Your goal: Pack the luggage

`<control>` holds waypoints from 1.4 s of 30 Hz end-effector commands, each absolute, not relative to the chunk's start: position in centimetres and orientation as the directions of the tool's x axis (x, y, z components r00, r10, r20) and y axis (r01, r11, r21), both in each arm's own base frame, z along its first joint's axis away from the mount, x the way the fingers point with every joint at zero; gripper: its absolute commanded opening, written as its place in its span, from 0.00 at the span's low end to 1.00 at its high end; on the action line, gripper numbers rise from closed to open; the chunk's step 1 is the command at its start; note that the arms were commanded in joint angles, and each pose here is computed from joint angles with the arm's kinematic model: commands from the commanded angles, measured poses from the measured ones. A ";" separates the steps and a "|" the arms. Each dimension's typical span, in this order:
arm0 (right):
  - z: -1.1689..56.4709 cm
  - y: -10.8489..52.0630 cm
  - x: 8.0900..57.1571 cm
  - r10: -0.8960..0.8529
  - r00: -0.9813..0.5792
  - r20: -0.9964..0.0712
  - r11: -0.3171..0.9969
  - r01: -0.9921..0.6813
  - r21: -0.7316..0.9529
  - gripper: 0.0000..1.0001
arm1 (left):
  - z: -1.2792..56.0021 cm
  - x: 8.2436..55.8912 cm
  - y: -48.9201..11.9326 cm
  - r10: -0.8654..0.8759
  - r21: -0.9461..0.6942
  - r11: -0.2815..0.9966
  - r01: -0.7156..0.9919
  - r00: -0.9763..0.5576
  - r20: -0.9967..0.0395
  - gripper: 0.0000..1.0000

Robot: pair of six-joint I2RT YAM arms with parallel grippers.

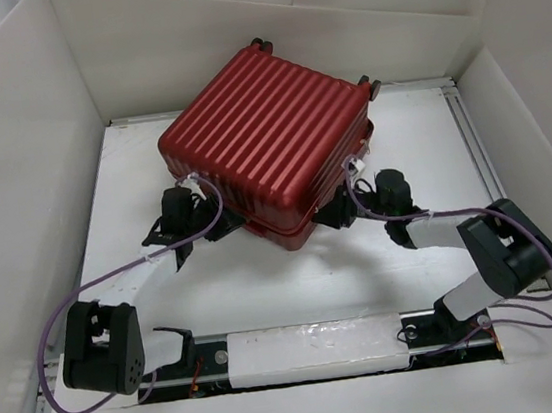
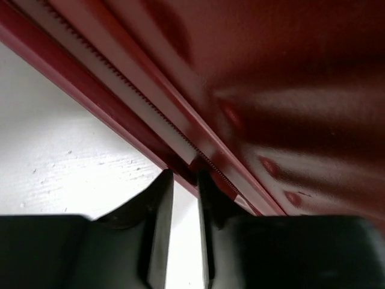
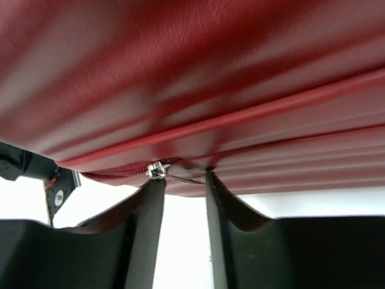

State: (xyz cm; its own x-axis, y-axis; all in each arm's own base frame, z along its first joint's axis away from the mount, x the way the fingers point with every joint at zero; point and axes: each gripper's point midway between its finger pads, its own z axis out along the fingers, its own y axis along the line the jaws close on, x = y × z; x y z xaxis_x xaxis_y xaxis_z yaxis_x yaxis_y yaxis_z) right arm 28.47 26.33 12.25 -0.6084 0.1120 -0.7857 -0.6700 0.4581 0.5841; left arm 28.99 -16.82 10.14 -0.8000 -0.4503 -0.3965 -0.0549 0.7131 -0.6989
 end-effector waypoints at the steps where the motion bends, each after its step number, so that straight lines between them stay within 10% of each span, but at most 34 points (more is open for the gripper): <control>1: 15.7 28.7 28.9 0.209 -0.472 -0.856 0.372 -0.772 0.516 0.37 | 8.6 27.8 -17.2 -0.416 -0.707 0.708 -0.004 -0.811 -0.412 0.13; 8: 16.0 30.4 27.9 0.242 -0.431 -0.869 0.357 -0.794 0.493 0.00 | 10.0 28.0 -17.2 -0.453 -0.733 0.679 0.048 -0.758 -0.469 0.00; 23: 17.1 26.5 20.6 0.212 -0.416 -0.884 0.636 -0.628 0.448 0.00 | 12.6 28.8 -17.3 -0.511 -0.758 0.639 0.132 -0.663 -0.547 0.00; 42: 18.2 32.0 14.2 0.186 -0.565 -0.804 0.606 -0.578 0.546 0.00 | 16.0 26.7 -21.3 -0.481 -0.769 0.565 0.297 -0.639 -0.600 0.00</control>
State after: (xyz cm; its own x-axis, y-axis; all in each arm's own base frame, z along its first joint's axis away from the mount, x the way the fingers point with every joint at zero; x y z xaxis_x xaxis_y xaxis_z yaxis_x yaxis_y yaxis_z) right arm 17.65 27.79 15.22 -0.4932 0.1544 -0.8561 -0.5358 0.7214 0.4388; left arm 26.86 -19.94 14.45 -0.6568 -0.4817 -0.5801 0.2161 0.6169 -0.7568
